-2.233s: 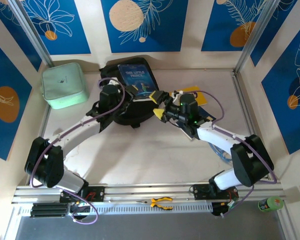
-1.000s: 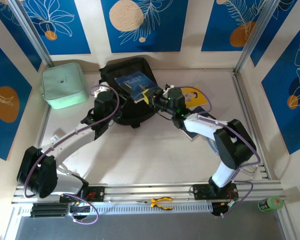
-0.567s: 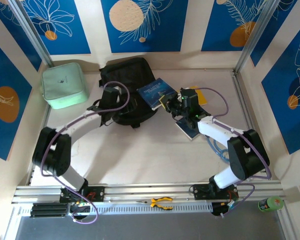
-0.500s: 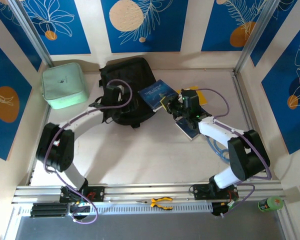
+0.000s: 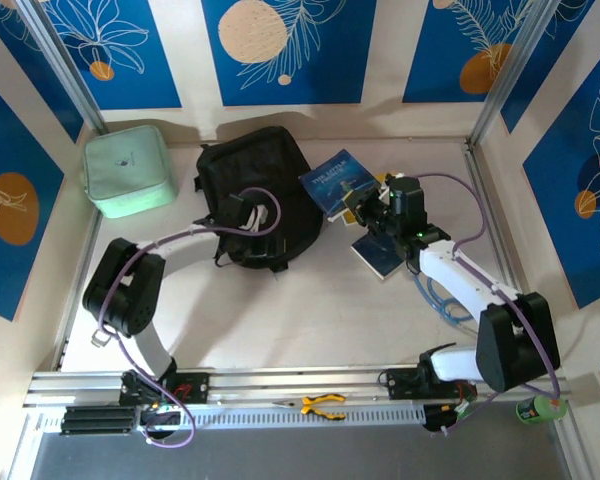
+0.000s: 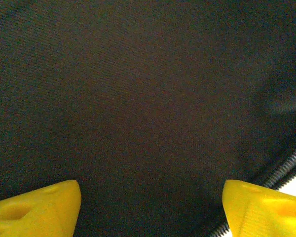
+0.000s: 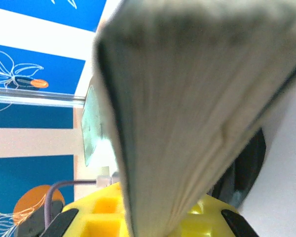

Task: Pack the student bag
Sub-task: Move the student bag to the top-center of the table, then open the student bag at the top-center of the table.

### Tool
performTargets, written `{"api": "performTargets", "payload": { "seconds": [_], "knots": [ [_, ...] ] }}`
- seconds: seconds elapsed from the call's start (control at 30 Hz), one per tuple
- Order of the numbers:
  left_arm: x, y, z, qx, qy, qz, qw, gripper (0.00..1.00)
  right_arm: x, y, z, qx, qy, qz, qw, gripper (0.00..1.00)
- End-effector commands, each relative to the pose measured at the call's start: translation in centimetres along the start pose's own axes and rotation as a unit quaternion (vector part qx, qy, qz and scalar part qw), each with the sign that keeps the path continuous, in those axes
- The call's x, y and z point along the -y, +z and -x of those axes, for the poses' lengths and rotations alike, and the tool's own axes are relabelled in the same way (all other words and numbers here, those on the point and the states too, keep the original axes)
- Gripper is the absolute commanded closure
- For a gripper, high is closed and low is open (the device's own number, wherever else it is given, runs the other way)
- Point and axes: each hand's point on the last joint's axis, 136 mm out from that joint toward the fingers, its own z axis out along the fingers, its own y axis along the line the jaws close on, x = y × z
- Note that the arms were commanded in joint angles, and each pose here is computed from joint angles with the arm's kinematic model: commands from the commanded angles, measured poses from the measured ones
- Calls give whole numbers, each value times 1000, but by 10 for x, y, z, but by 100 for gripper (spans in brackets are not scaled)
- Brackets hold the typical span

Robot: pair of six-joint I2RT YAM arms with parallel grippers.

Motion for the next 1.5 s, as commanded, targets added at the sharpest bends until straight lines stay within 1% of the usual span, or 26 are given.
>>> {"api": "performTargets", "payload": {
  "seconds": [0.0, 0.07, 0.17, 0.3, 0.4, 0.5, 0.6, 0.73, 0.77, 0.8, 0.83, 0.9, 1.0, 1.07, 1.13, 1.2, 1.23, 1.37, 1.47],
  "knots": [
    [26, -6, -32, -45, -6, -44, 998, 28, -7, -14, 12, 29, -30, 7, 999, 96],
    [38, -11, -34, -48, 22, -48, 997, 31, -4, -17, 13, 32, -29, 6, 999, 96],
    [52, -22, -27, -46, 90, -57, 993, 33, 1, -20, 15, 33, -24, 1, 999, 96],
    [68, -30, -23, -80, 182, -74, 977, 34, 13, -26, 20, 36, -8, -18, 999, 96],
    [80, -30, -18, -94, 227, -78, 966, 36, 22, -32, 25, 43, 3, -30, 999, 96],
    [96, -24, -13, -95, 257, -82, 958, 37, 31, -38, 30, 50, 12, -39, 998, 96],
    [104, -16, -17, -112, 289, -78, 948, 40, 38, -44, 34, 58, 19, -44, 997, 96],
    [93, -14, -25, -146, 333, -44, 930, 49, 42, -50, 37, 64, 21, -49, 997, 96],
    [89, -16, -29, -161, 344, -40, 924, 54, 42, -50, 37, 64, 21, -49, 997, 96],
    [86, -21, -37, -181, 363, -43, 913, 58, 43, -50, 37, 63, 21, -49, 997, 96],
    [83, -26, -42, -197, 376, -43, 904, 58, 43, -50, 37, 62, 22, -49, 997, 96],
    [68, -37, -48, -219, 409, -16, 886, 58, 43, -48, 37, 58, 23, -47, 997, 96],
    [47, -45, -49, -232, 445, 29, 864, 58, 42, -43, 36, 50, 33, -40, 997, 96],
    [40, -48, -45, -224, 460, 52, 858, 59, 39, -38, 34, 41, 37, -29, 998, 96],
    [33, -48, -38, -220, 470, 77, 851, 63, 37, -34, 32, 32, 40, -25, 998, 96],
    [23, -46, -25, -212, 480, 117, 843, 68, 35, -30, 30, 26, 38, -23, 999, 96],
    [20, -45, -24, -215, 484, 123, 839, 69, 36, -29, 28, 24, 38, -25, 999, 96],
    [19, -39, -33, -240, 489, 110, 831, 66, 37, -30, 27, 24, 40, -27, 999, 96],
    [23, -38, -40, -250, 489, 87, 831, 62, 39, -33, 28, 30, 38, -31, 998, 96]
  ]
}}
